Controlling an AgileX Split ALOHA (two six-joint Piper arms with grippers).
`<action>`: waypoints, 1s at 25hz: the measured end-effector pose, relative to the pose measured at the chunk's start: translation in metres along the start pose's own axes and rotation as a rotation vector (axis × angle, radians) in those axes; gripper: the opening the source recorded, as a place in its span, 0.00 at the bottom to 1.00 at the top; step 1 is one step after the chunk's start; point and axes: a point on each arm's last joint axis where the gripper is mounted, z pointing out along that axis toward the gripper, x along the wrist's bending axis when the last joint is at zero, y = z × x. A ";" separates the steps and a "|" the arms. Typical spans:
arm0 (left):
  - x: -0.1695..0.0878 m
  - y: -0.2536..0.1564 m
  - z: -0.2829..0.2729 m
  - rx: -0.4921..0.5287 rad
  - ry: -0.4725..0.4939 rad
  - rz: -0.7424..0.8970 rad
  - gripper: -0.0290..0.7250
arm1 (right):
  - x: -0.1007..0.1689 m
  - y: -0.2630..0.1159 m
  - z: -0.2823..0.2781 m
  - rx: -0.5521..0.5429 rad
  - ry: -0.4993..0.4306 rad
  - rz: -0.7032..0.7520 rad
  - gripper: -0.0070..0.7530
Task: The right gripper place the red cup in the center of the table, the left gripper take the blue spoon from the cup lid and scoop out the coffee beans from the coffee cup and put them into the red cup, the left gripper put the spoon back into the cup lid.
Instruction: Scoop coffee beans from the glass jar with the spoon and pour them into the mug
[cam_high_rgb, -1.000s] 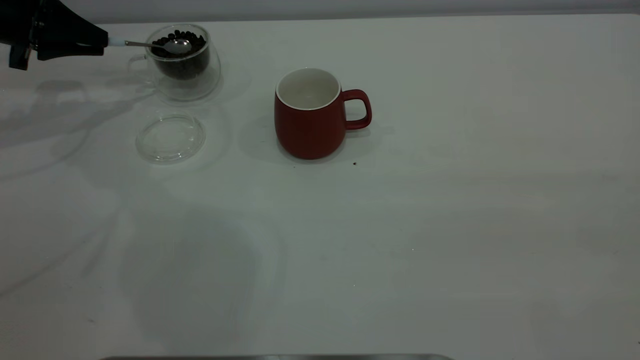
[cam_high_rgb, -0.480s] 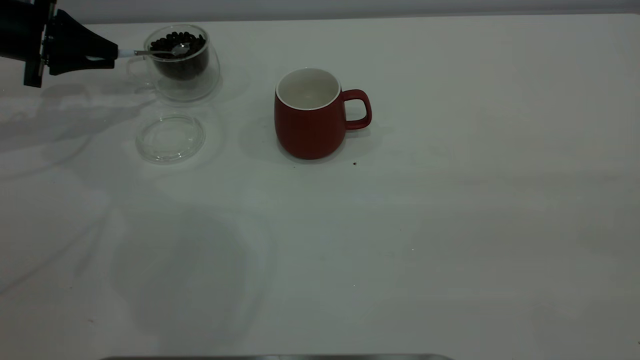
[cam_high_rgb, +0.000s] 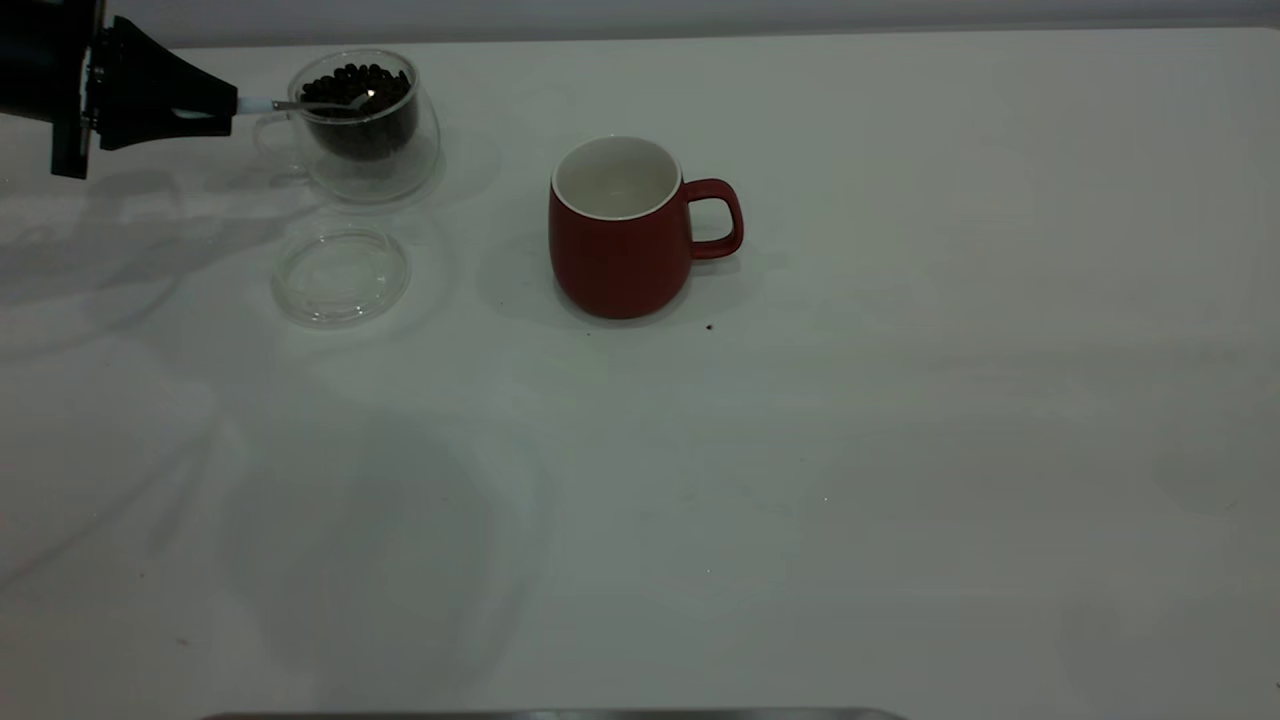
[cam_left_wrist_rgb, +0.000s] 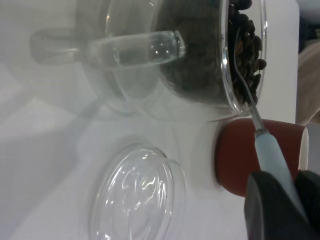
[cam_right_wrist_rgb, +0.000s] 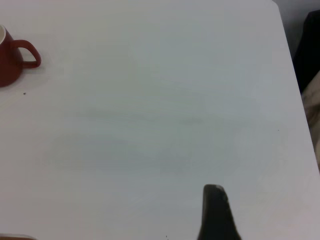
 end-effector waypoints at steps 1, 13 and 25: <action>0.000 0.000 -0.001 -0.001 -0.001 -0.006 0.20 | 0.000 0.000 0.000 0.000 0.000 0.000 0.71; 0.006 0.003 -0.023 -0.062 -0.081 -0.097 0.20 | 0.000 0.000 0.000 0.000 0.000 0.000 0.71; 0.009 0.000 -0.024 -0.051 -0.106 -0.124 0.20 | 0.000 0.000 0.000 0.002 0.000 0.000 0.71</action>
